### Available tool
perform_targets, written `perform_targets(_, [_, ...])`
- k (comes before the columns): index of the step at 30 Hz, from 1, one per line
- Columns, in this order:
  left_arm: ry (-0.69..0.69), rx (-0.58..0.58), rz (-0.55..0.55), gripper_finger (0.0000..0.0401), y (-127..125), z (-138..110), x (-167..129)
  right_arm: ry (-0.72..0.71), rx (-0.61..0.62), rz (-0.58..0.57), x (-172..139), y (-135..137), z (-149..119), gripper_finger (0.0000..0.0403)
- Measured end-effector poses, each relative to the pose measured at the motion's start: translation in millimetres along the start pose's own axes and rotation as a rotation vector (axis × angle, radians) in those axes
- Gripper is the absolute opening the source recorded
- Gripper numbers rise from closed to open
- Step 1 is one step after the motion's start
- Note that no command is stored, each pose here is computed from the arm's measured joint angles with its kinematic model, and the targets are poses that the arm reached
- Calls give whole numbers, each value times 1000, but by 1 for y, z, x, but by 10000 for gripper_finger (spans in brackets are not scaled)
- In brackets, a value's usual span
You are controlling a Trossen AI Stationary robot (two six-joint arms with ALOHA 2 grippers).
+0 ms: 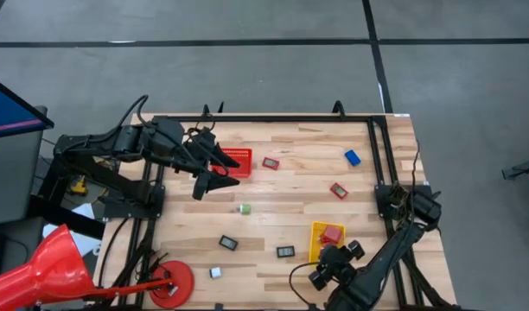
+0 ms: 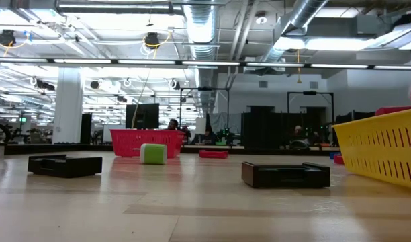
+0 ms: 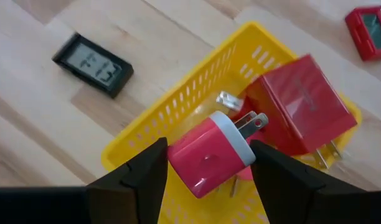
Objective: Pick & Place Office items
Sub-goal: Put the pink charger adapter into the yellow basket, then put the green charger adapter into the yellow basket
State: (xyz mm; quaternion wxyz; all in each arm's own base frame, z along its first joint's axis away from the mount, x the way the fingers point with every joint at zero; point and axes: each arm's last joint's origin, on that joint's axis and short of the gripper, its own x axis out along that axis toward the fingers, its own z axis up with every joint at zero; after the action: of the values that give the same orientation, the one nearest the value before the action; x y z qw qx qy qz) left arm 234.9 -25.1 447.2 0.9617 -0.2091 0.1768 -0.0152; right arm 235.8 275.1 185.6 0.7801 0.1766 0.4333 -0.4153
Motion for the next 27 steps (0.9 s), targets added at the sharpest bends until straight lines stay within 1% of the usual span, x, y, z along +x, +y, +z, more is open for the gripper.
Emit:
perform_targets(5, [6, 4, -10, 282, -3, -1, 0, 9, 3, -1, -1, 0, 1, 227])
perform_targets(11, [8, 10, -15, 282, -5, -3, 0, -17, 40, 18, -4, -2, 14, 247])
perform_targets(16, [6, 11, -10, 282, -5, -3, 0, -38, 48, 17, -5, -3, 20, 255])
perform_targets(19, [6, 23, 3, 282, -5, -3, 0, -74, 84, 43, -14, -1, 35, 255])
perform_targets(22, [20, 34, 83, 282, -1, -6, 0, -137, 154, 90, -25, -1, 63, 255])
perform_targets(24, [50, 42, 179, 282, 4, -11, -1, -196, 186, 115, -30, -3, 83, 255])
perform_targets(27, [136, 49, 345, 282, 13, -22, -4, -274, 215, 147, -40, -10, 116, 255])
